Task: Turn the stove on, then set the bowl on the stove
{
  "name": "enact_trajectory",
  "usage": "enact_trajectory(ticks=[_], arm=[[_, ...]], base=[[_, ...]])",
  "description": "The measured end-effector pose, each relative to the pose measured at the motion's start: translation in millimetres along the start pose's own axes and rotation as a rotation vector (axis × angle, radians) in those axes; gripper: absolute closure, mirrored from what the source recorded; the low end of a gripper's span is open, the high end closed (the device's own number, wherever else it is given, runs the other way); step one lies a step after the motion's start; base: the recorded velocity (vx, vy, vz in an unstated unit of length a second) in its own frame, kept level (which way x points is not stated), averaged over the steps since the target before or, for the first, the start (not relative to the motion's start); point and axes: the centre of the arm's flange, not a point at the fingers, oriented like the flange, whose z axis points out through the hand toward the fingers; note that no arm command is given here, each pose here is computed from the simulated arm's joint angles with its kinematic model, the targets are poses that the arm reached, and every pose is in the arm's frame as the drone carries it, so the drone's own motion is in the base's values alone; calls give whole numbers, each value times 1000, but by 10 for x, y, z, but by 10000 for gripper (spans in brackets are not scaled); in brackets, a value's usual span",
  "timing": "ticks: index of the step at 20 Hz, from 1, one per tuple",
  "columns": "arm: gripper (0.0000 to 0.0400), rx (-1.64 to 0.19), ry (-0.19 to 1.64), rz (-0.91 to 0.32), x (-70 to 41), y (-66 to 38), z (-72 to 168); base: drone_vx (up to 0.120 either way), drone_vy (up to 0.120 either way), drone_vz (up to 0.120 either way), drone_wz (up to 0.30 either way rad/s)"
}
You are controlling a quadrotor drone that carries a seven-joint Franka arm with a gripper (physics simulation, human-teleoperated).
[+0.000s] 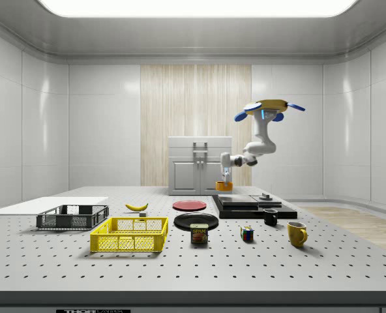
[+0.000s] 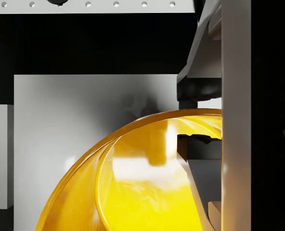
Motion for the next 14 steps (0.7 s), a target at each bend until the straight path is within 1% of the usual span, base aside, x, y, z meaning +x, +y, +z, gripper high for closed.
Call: enact_trajectory(ticks=[14], arm=[[300, 0, 0, 0, 0, 0, 0]], base=[[-120, 0, 0, 0]])
